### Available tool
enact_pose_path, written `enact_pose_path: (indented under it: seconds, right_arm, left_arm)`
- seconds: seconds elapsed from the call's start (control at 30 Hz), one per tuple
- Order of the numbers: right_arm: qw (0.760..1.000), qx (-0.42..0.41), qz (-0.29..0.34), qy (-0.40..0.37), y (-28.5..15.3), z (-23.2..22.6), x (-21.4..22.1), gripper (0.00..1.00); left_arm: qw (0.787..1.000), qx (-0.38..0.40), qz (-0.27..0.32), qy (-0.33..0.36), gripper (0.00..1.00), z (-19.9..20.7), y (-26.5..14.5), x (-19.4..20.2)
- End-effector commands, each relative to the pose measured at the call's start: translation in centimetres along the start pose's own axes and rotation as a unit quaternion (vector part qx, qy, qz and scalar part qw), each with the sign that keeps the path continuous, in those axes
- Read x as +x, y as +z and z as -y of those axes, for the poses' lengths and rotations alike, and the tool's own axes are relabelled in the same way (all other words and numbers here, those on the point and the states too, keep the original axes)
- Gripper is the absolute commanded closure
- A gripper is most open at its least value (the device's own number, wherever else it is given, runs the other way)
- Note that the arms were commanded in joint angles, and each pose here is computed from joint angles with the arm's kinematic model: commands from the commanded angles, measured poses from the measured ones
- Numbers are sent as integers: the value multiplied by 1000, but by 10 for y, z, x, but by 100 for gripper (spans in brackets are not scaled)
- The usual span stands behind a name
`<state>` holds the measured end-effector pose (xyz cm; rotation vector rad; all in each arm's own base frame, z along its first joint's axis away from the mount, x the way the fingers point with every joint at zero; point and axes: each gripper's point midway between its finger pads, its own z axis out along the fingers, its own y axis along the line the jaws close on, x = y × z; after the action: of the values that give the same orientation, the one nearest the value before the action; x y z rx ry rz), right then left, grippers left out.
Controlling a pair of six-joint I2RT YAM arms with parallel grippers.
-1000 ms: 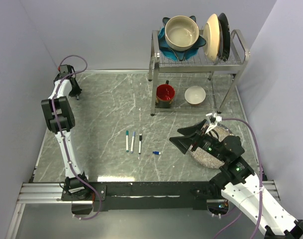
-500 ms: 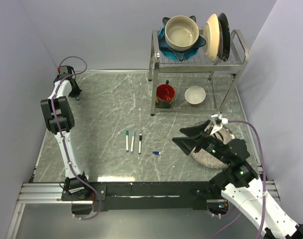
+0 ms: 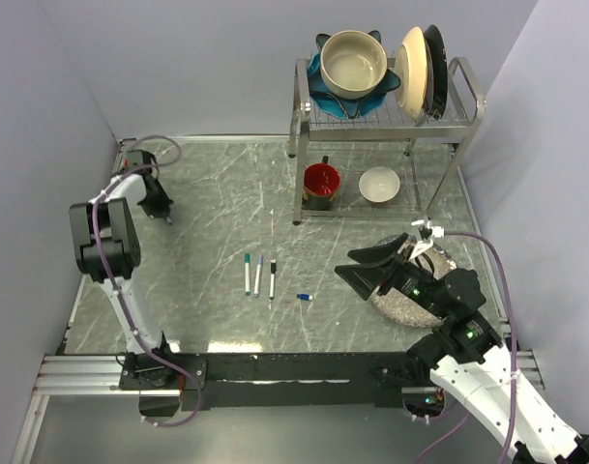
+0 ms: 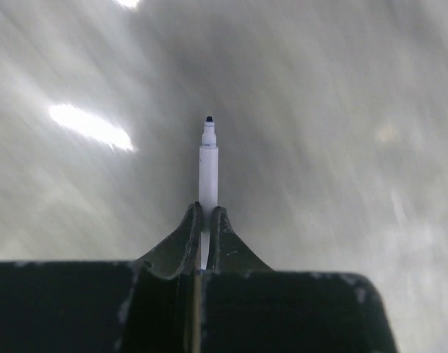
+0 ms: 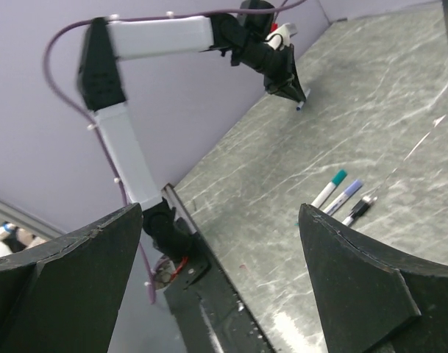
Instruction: Insert the pens into the pen caps
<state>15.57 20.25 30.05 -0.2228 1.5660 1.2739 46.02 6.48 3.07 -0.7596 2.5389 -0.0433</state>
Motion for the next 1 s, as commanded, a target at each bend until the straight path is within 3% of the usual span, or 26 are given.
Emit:
enact_pose_path:
  seconds: [0.0, 0.03, 0.07, 0.1, 0.17, 0.2, 0.27, 0.3, 0.37, 0.43, 0.6, 0.73, 0.97]
  right_arm:
    - [999, -22, -1, 46, 5, -8, 1, 7]
    - [998, -21, -1, 57, 6, -7, 3, 8]
    - [998, -13, -1, 63, 7, -2, 4, 8]
    - [998, -10, 1, 66, 7, -1, 4, 8]
    - [998, -2, 3, 63, 8, 1, 1, 8]
    - [998, 4, 6, 62, 9, 3, 0, 8]
    - [998, 12, 4, 57, 13, 7, -1, 9]
    - [998, 16, 5, 55, 14, 8, -2, 10]
    - [998, 21, 1, 55, 20, 12, 0, 12]
    - [998, 8, -10, 58, 25, 10, 2, 20]
    - [997, -4, -8, 76, 32, 11, 4, 29]
    - [997, -10, -6, 81, 41, 11, 4, 32]
    - [996, -7, -2, 91, 46, 8, 1, 33]
  left_arm:
    - [991, 134, 18, 19, 99, 70, -82, 37]
    - [985, 167, 21, 27, 99, 83, -94, 45]
    - [971, 237, -16, 36, 99, 102, -108, 76]
    - [951, 304, 6, 60, 99, 130, -141, 81]
    - [927, 367, -21, 77, 99, 149, -167, 116]
    - [905, 411, -8, 105, 99, 170, -198, 130]
    - [887, 445, -17, 124, 99, 182, -219, 156]
    - [860, 489, -30, 145, 99, 194, -249, 177]
    - [829, 534, -26, 163, 99, 205, -274, 196]
    - [782, 595, -17, 186, 99, 216, -315, 220]
    - [702, 677, -36, 218, 99, 221, -374, 270]
    - [674, 700, -50, 229, 99, 224, -389, 293]
    - [658, 714, -57, 233, 99, 228, -398, 308]
